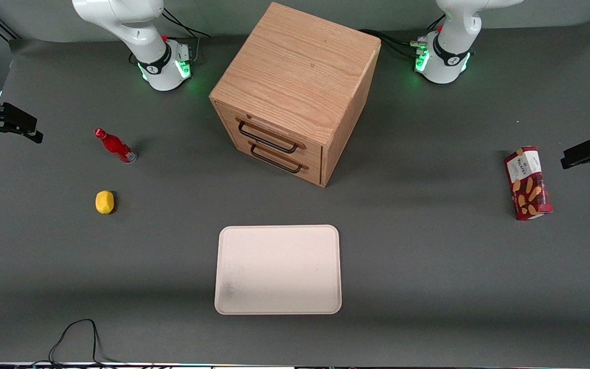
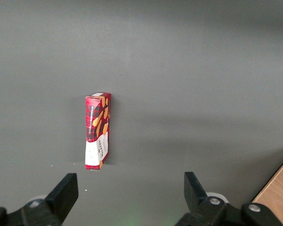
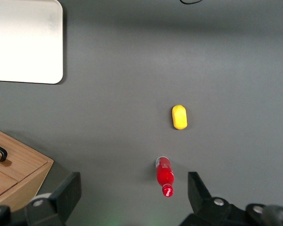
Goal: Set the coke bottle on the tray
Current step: 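Move the right gripper above the red bottle lying on the table, then lower the open right gripper around the red bottle's body, then close the right gripper on the red bottle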
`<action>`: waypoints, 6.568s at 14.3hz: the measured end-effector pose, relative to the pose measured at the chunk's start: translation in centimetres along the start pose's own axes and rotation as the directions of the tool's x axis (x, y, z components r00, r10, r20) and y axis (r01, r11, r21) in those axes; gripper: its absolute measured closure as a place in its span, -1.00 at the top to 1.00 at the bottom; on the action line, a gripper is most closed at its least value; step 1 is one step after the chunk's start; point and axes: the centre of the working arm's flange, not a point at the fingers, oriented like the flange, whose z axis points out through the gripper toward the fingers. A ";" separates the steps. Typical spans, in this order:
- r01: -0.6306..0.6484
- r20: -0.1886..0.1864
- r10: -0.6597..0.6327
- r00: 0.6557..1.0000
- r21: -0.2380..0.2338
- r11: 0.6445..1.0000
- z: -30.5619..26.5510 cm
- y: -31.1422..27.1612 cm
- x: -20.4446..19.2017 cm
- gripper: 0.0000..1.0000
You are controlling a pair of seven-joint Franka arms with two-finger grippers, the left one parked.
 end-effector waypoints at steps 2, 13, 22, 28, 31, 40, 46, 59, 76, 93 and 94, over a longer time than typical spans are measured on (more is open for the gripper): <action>0.000 0.001 0.000 1.000 0.000 1.000 0.0 0.0 0.0 1.00; -0.004 0.074 0.004 0.997 0.007 1.000 0.6 0.3 -0.9 1.00; -0.029 0.092 0.026 0.995 0.033 0.999 0.7 6.2 -8.8 1.00; 0.022 0.050 -0.023 0.998 0.011 1.000 1.0 4.5 -14.7 1.00; 0.030 0.031 -0.031 0.999 0.018 0.999 1.7 4.5 -17.1 1.00; 0.032 0.028 -0.033 0.999 0.039 0.999 3.7 7.2 -18.6 1.00; 0.052 -0.010 -0.052 0.999 0.028 0.998 9.4 6.4 -16.9 1.00; 0.060 -0.038 -0.059 0.998 0.036 0.998 24.4 5.6 -16.2 1.00; 0.092 -0.035 -0.091 0.995 0.051 0.994 34.3 7.2 -18.3 1.00; 0.145 0.024 -0.146 0.989 0.042 0.989 35.0 6.5 -18.9 0.90; 0.147 0.025 -0.148 0.989 0.040 0.988 35.0 6.5 -18.9 0.75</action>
